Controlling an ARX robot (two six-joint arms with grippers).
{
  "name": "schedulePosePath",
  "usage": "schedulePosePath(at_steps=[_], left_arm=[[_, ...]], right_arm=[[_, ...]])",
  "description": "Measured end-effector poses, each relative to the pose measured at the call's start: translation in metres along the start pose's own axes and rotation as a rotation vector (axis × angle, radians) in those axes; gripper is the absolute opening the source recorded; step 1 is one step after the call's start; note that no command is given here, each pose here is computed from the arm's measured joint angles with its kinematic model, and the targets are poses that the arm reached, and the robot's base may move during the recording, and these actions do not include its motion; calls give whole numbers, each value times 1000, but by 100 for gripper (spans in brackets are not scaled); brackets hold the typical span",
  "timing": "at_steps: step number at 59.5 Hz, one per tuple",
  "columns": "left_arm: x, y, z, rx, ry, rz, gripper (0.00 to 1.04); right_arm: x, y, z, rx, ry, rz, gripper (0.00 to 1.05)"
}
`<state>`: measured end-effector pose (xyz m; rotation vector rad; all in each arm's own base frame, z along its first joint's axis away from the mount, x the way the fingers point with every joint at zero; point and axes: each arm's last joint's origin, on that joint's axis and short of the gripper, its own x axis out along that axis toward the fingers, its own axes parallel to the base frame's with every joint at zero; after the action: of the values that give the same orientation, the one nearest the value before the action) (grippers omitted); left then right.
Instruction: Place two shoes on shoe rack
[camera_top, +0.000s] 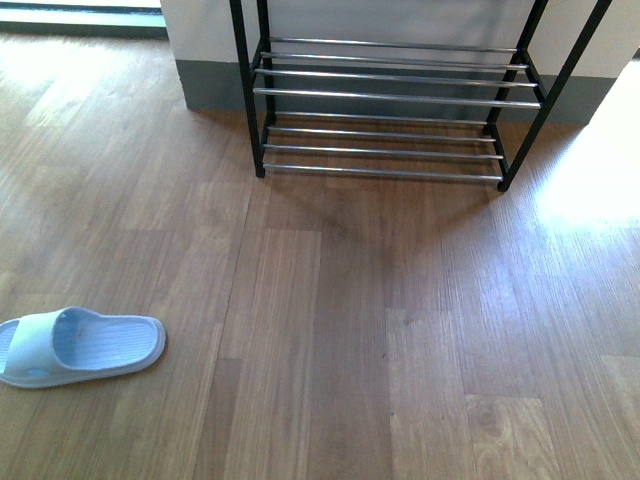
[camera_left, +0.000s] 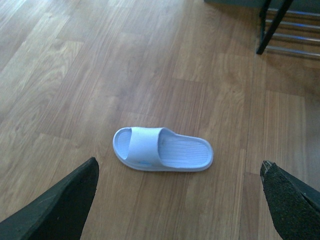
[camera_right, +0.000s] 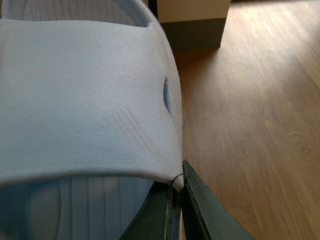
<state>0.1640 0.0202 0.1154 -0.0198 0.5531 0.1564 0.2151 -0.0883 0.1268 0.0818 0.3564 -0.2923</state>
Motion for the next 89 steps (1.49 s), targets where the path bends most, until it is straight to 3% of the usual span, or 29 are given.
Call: schedulePosePath(at_steps=[42,67,89], left_arm=[[46,-6,-42,-10,173,26,95],[119,2,-106,-52,329,236,95],[194,-3,-129,-112,347,327,95]], right_arm=[[0,0,0,0,0,0,1],[0,0,0,0,0,0,1],[0,0,0,0,0,0,1]])
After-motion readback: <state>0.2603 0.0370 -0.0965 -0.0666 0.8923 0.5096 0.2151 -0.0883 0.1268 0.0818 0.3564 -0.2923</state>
